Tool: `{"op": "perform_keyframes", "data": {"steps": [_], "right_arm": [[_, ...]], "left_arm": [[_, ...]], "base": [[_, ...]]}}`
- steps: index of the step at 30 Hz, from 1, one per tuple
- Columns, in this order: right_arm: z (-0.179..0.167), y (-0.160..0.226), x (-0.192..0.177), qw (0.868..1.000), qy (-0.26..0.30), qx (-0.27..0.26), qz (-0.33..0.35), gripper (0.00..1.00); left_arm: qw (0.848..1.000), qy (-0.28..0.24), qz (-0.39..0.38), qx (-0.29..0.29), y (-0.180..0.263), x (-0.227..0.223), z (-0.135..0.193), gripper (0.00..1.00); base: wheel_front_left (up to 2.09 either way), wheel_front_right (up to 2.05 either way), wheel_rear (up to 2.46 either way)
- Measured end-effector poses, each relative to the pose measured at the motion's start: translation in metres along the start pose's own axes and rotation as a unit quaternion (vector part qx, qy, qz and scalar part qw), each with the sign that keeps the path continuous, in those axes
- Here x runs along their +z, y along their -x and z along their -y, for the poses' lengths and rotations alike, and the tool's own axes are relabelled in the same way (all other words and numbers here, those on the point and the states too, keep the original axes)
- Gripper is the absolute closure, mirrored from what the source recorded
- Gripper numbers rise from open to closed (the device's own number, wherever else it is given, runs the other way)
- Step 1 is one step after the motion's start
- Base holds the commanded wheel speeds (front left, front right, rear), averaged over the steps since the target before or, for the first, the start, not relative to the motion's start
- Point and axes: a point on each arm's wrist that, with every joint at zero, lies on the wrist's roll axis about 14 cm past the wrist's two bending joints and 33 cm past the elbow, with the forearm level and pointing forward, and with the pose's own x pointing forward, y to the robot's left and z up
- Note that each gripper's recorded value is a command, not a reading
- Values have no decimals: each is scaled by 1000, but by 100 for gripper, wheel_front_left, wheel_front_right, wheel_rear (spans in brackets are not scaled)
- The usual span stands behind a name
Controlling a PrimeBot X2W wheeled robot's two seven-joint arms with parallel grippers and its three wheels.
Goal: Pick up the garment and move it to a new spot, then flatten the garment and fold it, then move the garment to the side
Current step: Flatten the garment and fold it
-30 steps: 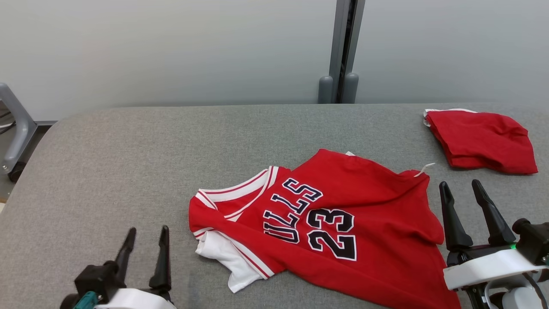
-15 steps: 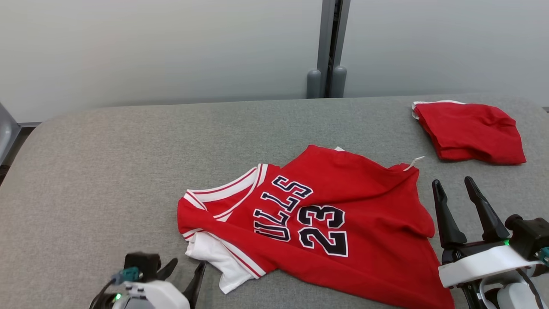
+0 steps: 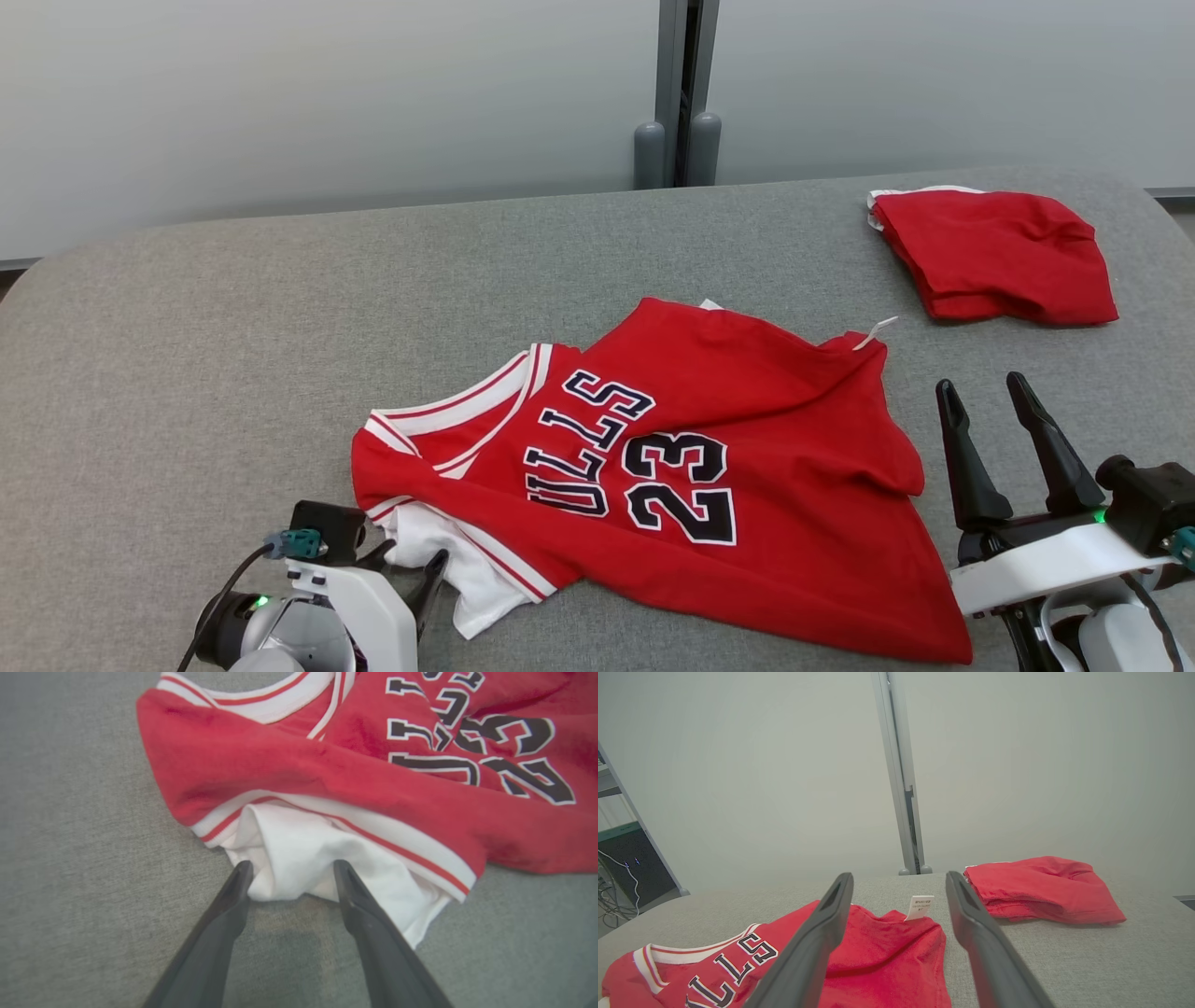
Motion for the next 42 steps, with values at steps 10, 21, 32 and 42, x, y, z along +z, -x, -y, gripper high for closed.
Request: {"op": "perform_keyframes", "data": {"steps": [10,21,32,42], "right_arm": [[-7,-4,-2,1000,-6,7,-1,0],[-26,-14,-12,999,-11,35,-14,0],[-24,-15,-19,999,-11,32,-23,0],[-13,-12,-21,999,-9,18,-29,0]], "left_arm": [[1000,12,1,-9,13,2,0,100],[997,75,-21,-30,61,-9,8,100],[986,150,-71,-26,79,-23,12,100],[987,154,-27,30,66,-14,-16,0]], "base": [[0,0,0],[0,0,0],[0,0,0],[0,0,0]]}}
